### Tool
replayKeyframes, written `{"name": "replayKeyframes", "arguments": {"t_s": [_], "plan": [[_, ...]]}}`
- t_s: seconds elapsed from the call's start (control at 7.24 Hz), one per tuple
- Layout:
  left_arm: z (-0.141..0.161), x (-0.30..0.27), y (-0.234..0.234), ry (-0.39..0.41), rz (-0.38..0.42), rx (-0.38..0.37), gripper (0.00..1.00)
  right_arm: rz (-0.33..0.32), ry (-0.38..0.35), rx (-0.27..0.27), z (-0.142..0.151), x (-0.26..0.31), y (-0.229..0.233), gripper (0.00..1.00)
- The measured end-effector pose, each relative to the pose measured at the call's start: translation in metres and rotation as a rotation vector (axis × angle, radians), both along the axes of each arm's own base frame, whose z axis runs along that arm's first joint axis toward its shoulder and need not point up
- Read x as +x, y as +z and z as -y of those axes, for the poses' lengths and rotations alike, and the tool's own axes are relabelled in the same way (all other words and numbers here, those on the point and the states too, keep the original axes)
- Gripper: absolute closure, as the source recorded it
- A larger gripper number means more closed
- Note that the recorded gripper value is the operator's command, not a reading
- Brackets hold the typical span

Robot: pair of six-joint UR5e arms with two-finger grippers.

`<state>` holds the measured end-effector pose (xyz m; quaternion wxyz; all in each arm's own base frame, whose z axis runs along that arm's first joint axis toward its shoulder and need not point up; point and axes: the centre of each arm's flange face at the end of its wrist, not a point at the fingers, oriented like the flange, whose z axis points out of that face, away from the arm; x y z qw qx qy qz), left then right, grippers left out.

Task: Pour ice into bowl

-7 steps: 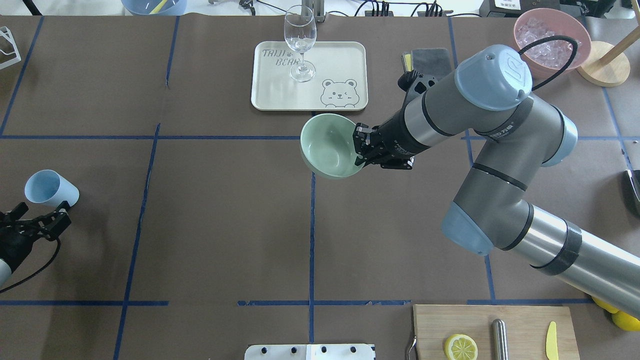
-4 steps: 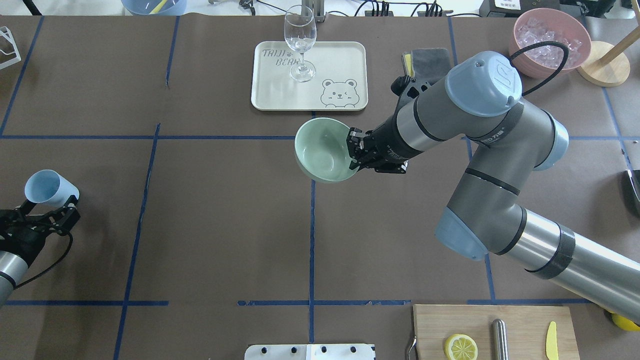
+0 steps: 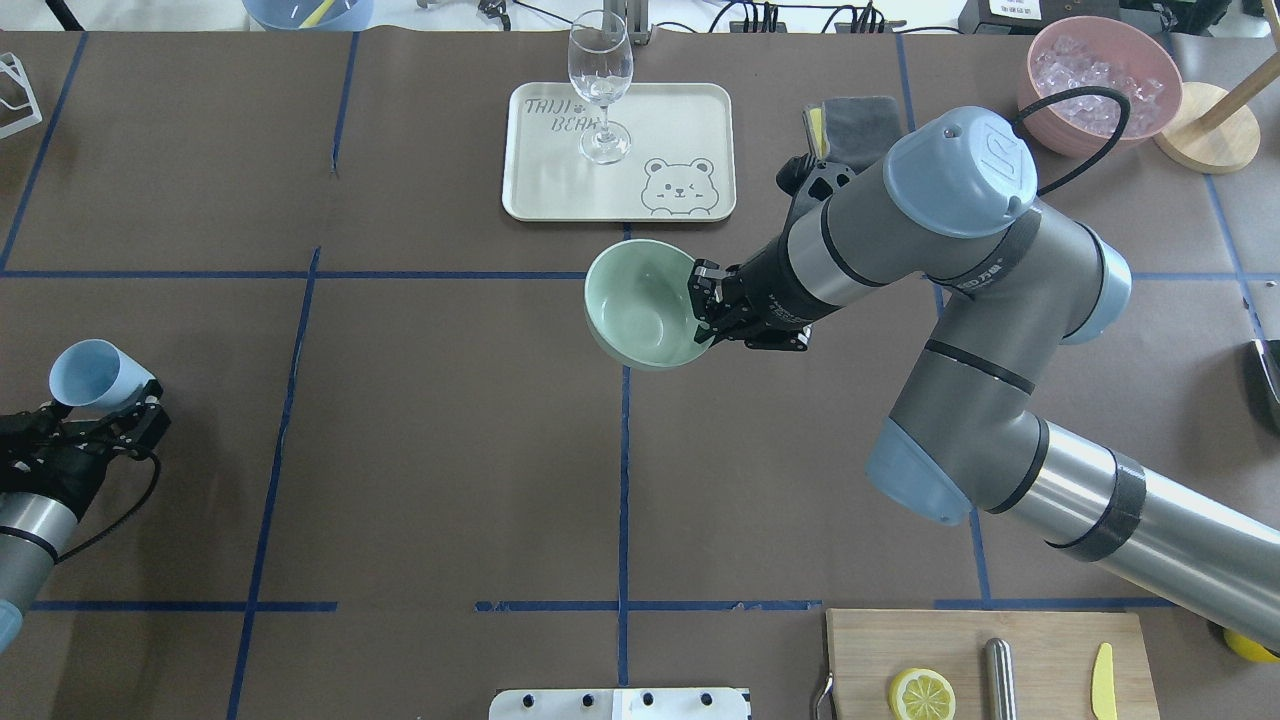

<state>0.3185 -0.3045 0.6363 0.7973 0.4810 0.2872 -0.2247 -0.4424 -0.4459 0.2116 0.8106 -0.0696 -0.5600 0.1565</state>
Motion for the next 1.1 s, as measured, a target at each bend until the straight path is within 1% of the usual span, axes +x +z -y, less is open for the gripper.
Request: {"name": "replayKeyframes", "arguments": {"t_s": [0.14, 0.28, 0.41, 0.69, 0.83, 0.97, 1.1], "plan": [[0.005, -0.005, 0.000, -0.017, 0.002, 0.002, 0.15, -0.002, 0.002, 0.003, -0.003, -0.003, 0.000, 1.00], [0.009, -0.007, 0.000, -0.028, 0.003, 0.003, 0.73, -0.003, 0.004, 0.002, -0.005, -0.006, 0.000, 1.00], [0.012, -0.003, -0.002, -0.032, -0.004, 0.006, 1.00, -0.003, 0.006, -0.001, -0.006, -0.007, -0.001, 1.00], [0.024, 0.004, -0.015, -0.046, -0.025, 0.018, 1.00, -0.004, 0.006, -0.002, -0.010, -0.011, -0.001, 1.00], [0.039, -0.009, -0.035, -0.057, -0.015, 0.047, 1.00, -0.012, 0.009, 0.007, -0.016, -0.024, -0.005, 1.00], [0.055, -0.026, -0.060, -0.060, 0.016, 0.092, 1.00, -0.035, 0.017, 0.017, -0.023, -0.048, -0.017, 1.00], [0.068, -0.044, -0.083, -0.057, 0.036, 0.127, 1.00, -0.071, 0.023, 0.024, -0.028, -0.085, -0.034, 1.00]]}}
